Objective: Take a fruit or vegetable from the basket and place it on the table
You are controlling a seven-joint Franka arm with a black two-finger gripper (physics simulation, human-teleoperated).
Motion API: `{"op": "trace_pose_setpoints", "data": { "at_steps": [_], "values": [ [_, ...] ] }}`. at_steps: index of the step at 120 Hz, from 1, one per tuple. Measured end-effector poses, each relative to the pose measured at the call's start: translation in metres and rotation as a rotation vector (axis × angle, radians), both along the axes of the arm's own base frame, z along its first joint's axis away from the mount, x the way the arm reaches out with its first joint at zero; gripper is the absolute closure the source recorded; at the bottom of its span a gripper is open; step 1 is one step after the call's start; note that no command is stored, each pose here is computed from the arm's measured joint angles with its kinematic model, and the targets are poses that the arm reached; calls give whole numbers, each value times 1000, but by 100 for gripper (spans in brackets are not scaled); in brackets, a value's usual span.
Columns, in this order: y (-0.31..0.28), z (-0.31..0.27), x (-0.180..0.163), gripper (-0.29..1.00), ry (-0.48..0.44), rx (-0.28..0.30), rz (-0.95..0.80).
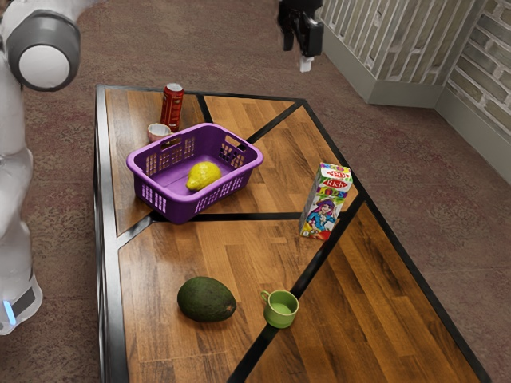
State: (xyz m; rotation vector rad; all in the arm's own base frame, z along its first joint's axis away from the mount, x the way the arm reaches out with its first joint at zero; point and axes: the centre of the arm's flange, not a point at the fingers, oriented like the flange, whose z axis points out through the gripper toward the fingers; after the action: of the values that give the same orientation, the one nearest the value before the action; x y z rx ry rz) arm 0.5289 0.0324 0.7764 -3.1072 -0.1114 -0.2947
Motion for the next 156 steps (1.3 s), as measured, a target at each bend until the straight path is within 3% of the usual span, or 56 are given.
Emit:
{"op": "trace_pose_setpoints", "data": {
  "at_steps": [7, 21, 29, 42, 53, 60, 68, 82, 114, 156],
  "values": [
    [1, -22, 15, 2, 46, 8, -7],
    [126, -55, 5, 2, 122, -8, 229],
    [152, -71, 5, 2, 151, -17, 287],
    [132, -104, 21, 2, 196, -57, 246],
    [127, -118, 1, 2, 201, -78, 252],
    [128, -123, -21, 2, 187, -60, 287],
    [104, -128, -53, 2, 159, 0, 319],
    [74, -130, -54, 2, 113, 32, 296],
    [83, -149, -62, 2, 108, 26, 354],
    [85, -250, -70, 2, 191, -81, 433]
  ]
}}
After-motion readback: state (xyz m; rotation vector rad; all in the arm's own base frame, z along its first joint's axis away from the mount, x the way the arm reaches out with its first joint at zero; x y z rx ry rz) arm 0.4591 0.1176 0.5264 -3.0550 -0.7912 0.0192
